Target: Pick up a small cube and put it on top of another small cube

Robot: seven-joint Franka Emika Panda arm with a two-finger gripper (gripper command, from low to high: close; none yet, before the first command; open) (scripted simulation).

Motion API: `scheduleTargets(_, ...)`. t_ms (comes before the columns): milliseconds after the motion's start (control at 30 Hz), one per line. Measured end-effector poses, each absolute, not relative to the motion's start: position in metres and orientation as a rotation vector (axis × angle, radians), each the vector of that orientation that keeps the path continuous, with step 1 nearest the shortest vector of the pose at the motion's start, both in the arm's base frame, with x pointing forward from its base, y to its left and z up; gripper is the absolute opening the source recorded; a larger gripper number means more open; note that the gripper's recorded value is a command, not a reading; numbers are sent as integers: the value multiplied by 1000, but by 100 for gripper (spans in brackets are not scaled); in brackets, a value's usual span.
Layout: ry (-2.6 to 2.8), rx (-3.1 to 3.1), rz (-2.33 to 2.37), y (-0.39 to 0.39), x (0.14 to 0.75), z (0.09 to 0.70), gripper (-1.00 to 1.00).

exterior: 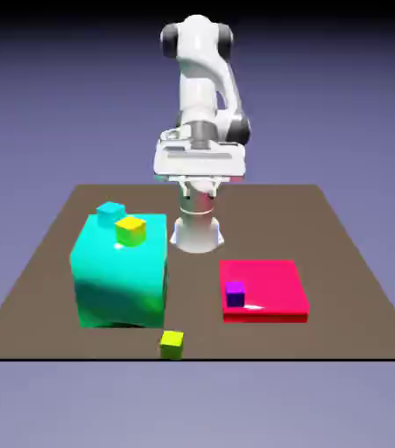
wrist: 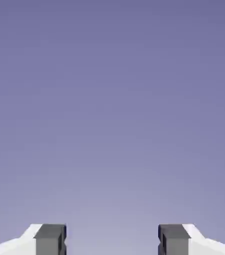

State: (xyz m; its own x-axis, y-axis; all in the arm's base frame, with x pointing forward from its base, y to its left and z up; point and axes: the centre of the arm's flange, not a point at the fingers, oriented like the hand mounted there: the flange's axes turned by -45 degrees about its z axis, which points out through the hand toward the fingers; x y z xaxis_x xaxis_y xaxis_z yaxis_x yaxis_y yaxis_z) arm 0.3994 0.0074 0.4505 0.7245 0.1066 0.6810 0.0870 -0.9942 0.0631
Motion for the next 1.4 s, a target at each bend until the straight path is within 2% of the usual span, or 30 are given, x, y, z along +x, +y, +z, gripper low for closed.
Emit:
scheduleTargets(567,1232,2622,110,32,509,292,0)
scheduleTargets(933,1719,2081,-598,25,543,170,0)
scheduleTargets(1000,1735,2049,-632,24,544,165,0)
scheduleTargets(1100,1734,2049,-632,3,542,119,0)
scheduleTargets(1133,1735,2049,-632,-4,540,103,-100)
scheduleTargets(1200,1735,2049,-632,-4,540,103,-100)
scheduleTargets(1333,1736,2051,-633,24,544,165,-100)
scheduleTargets(1400,1630,2137,-656,7,546,195,-100)
